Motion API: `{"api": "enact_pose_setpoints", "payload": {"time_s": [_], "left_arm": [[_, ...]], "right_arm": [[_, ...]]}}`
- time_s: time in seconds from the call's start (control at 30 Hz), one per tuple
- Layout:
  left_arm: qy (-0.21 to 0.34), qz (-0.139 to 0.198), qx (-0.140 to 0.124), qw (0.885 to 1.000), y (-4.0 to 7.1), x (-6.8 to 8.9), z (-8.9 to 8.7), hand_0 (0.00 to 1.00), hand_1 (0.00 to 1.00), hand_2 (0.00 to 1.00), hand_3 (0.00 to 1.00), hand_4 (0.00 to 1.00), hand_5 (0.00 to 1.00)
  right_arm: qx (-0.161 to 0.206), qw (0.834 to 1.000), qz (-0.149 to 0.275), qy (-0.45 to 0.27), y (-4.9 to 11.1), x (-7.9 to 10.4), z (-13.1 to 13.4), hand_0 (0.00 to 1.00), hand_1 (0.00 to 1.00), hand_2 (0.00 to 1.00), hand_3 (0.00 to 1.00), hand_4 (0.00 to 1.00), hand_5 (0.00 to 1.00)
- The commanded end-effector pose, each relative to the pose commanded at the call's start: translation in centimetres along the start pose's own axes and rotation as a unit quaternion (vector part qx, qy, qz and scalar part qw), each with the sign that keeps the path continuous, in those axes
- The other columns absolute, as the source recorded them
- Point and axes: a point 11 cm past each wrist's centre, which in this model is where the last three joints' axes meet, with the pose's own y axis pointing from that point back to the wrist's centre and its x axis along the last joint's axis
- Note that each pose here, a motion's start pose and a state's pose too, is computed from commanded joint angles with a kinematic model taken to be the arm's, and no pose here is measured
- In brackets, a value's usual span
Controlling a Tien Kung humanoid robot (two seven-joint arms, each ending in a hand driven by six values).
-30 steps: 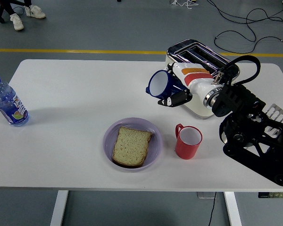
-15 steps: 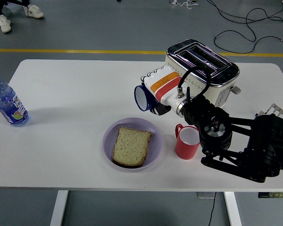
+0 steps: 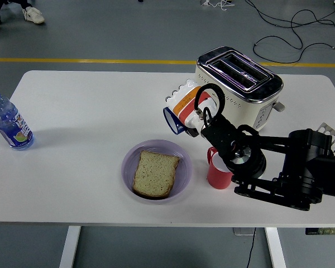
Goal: Pick up the cup,pour liquid into bread,place the cup on the desk
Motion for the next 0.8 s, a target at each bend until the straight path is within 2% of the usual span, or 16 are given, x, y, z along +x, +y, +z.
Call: {"api": "enact_pose_setpoints", "payload": {"time_s": [0.3,0.5,0.67,0.8], "left_arm": [[-0.001,0.001,-0.001,1.000,0.0,0.1,0.1,0.658,0.694,0.709,0.592,0.297,0.897],[-0.002,0.004,-0.003,1.000,0.1,0.4,0.4,0.658,0.694,0.710,0.591,0.297,0.897],[-0.003,0.005,-0.005,1.000,0.1,0.6,0.5,0.658,0.694,0.710,0.591,0.296,0.897],[-0.002,0.007,-0.006,1.000,0.2,0.7,0.6,0.658,0.694,0.710,0.591,0.296,0.897]], "right_arm": [[0.005,0.999,-0.023,-0.028,0.6,-1.5,-0.2,0.299,0.267,0.420,0.459,0.634,0.065],[0.026,0.997,-0.029,-0.071,1.8,-2.9,-1.9,0.300,0.268,0.420,0.457,0.633,0.079],[0.012,0.985,-0.048,-0.167,2.4,-2.6,-1.2,0.302,0.271,0.421,0.458,0.633,0.083],[-0.015,0.961,-0.070,-0.266,2.8,-2.6,0.8,0.302,0.271,0.421,0.458,0.633,0.083]]}}
